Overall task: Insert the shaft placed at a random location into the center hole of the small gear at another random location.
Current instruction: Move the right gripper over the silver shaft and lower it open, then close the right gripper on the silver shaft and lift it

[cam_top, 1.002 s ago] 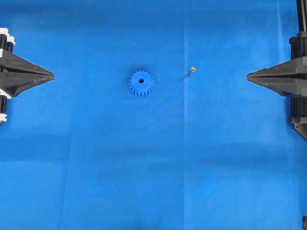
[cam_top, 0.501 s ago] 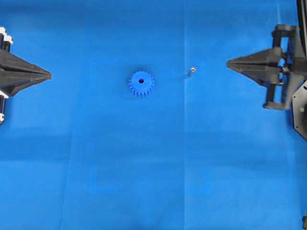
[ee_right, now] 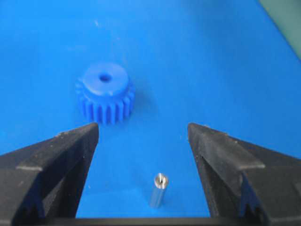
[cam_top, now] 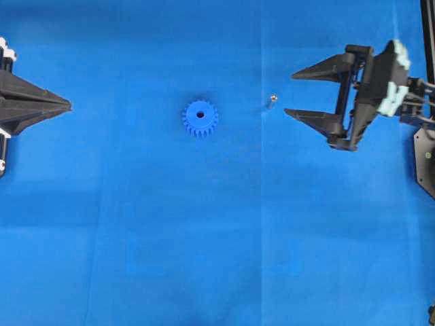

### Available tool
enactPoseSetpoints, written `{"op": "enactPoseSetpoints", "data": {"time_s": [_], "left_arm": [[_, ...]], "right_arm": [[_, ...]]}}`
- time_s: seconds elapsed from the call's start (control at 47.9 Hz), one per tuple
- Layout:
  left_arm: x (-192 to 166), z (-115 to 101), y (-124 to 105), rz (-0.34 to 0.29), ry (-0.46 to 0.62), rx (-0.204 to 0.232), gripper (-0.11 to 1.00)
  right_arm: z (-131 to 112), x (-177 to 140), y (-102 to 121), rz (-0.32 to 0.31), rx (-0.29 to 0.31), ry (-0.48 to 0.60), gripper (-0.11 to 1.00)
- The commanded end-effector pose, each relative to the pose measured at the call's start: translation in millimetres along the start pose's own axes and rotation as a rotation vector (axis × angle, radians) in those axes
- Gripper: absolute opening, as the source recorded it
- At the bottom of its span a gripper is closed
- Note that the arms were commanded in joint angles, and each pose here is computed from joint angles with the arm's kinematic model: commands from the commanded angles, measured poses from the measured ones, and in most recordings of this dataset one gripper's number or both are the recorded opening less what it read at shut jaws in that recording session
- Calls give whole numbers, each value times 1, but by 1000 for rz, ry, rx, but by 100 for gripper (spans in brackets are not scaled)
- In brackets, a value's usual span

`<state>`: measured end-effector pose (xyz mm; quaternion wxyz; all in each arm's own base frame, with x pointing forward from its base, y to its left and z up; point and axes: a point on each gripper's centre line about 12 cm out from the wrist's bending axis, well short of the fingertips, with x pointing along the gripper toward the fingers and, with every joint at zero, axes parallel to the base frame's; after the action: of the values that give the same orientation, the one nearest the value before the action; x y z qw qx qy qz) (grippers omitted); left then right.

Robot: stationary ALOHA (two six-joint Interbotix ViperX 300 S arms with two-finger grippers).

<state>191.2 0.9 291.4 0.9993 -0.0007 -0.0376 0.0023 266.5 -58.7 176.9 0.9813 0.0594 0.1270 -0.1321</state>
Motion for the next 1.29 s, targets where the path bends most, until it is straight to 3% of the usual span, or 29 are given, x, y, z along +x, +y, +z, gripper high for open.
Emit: {"op": "enactPoseSetpoints", "data": {"time_s": [0.0, 0.397, 0.689, 0.919, 1.086, 1.274], "left_arm": [[1, 3, 1, 3, -11, 0, 0], [0, -3, 1, 3, 6, -1, 0], [-1, -5, 1, 4, 11, -1, 0], [-1, -8, 3, 15, 18, -1, 0], [-1, -9, 5, 25, 26, -2, 0], [-1, -9, 5, 27, 27, -4, 0]], "right_arm": [[-1, 11, -3, -26, 27, -10, 67], [-33, 41, -16, -119, 92, 66, 67], [-52, 50, -19, -148, 106, 130, 67], [-53, 51, -16, -142, 105, 134, 65], [-55, 52, -12, -128, 99, 142, 54], [-56, 51, -11, -124, 97, 142, 17]]}}
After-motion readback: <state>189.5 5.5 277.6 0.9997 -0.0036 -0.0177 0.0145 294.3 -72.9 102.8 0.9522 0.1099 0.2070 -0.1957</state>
